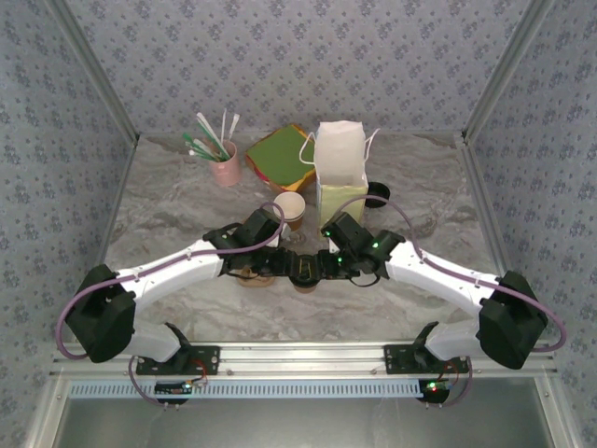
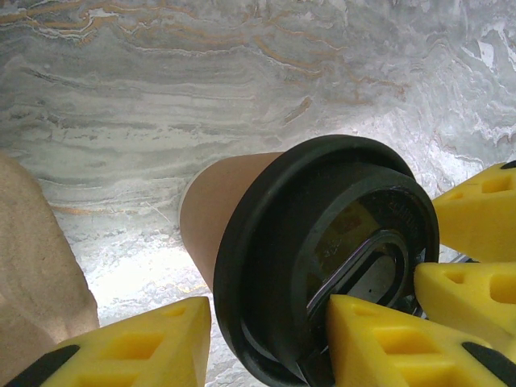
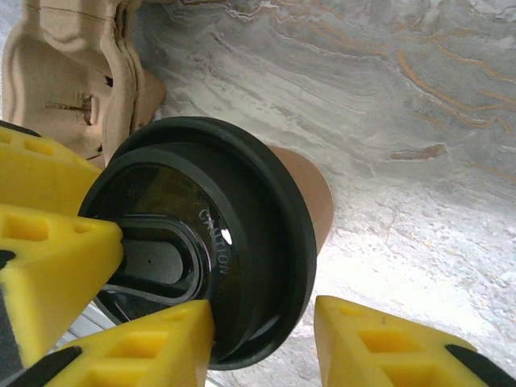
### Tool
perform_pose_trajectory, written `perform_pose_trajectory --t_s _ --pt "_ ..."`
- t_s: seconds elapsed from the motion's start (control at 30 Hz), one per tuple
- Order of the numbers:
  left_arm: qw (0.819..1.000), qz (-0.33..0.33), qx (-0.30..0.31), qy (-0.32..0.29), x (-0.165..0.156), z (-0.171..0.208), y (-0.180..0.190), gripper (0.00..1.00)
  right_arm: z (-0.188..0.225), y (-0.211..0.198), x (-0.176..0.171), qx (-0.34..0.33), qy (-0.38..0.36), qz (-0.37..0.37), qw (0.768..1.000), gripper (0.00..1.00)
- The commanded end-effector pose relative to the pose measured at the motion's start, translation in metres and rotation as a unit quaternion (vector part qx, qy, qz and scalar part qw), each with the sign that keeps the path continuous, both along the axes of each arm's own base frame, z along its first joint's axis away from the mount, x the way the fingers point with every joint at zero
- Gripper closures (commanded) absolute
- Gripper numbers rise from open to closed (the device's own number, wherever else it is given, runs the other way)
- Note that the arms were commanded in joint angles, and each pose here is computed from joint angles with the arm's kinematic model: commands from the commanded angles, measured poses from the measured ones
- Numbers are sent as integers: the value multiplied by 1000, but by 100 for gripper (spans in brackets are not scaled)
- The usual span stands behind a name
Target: Pack the takeout coffee
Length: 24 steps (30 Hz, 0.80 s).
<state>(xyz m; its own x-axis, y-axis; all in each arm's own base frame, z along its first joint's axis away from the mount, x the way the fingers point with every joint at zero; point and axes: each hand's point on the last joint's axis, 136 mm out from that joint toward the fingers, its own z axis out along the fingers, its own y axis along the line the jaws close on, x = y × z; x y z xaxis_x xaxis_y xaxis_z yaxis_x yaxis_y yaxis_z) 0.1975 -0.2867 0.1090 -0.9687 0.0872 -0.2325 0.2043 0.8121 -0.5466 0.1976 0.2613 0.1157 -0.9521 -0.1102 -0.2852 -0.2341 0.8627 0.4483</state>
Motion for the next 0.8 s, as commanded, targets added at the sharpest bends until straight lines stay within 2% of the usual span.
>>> perform_pose_trajectory --t_s 0.0,0.3,0.6,0.77 --pt "998 1 58 26 -9 -28 17 58 6 0 -4 -9 6 8 1000 60" --pt "998 1 60 25 -8 -29 17 58 -19 -3 -20 -8 45 10 999 64" --pt "998 -2 63 30 -9 -34 16 58 -62 -26 -35 -65 82 8 995 67" --pt "997 -3 64 30 -10 -35 17 58 -44 -23 -28 -59 61 8 996 66"
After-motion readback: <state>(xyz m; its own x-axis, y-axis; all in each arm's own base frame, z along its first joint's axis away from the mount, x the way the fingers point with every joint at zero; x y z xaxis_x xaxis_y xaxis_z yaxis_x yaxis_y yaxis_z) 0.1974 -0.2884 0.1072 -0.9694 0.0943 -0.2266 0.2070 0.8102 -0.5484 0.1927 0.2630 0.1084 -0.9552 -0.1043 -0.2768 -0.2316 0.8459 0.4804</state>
